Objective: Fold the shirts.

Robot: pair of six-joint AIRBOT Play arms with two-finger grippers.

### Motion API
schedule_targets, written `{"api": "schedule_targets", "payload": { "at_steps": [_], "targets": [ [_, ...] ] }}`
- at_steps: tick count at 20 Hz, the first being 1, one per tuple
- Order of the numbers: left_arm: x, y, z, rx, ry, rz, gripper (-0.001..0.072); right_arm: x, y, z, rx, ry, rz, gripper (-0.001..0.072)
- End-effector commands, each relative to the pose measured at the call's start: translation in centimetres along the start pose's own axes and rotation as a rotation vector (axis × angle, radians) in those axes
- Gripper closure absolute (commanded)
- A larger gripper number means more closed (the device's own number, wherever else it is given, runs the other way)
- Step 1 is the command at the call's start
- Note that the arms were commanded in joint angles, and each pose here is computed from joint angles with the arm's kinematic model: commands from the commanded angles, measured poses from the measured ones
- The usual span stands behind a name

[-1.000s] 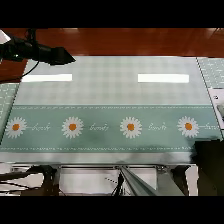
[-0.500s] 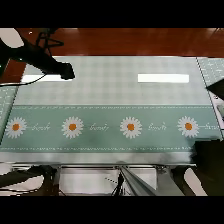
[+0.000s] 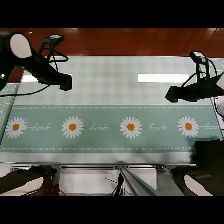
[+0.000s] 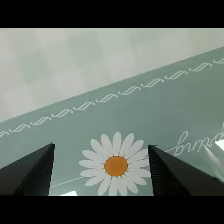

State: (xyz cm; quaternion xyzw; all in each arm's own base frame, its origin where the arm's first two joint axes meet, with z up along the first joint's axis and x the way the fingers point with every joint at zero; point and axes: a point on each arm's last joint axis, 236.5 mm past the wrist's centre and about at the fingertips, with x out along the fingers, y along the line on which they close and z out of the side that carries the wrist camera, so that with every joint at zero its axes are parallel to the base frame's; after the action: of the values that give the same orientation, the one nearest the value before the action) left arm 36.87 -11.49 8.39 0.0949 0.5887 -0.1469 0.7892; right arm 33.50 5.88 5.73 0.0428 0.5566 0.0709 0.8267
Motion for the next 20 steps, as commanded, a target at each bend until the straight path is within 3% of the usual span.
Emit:
{"api": "schedule_targets", "payload": {
  "at_steps": [1, 2, 20],
  "targets": [
    [-1.2, -0.7, 0.5, -0.049, -0.171, 0.000, -0.0013, 0.0, 0.7, 0.4, -0.028, -0.008, -0.002, 0.0113],
    [-0.9, -0.6, -0.1, -0.104, -0.198, -0.003, -0.0013, 0.0, 0.7, 0.5, -0.027, -0.012, -0.002, 0.0113],
    [1.1, -0.7, 1.1, -0.094, -0.253, -0.005, -0.0013, 0.0, 0.7, 0.7, -0.027, -0.022, -0.002, 0.0115]
  ]
}}
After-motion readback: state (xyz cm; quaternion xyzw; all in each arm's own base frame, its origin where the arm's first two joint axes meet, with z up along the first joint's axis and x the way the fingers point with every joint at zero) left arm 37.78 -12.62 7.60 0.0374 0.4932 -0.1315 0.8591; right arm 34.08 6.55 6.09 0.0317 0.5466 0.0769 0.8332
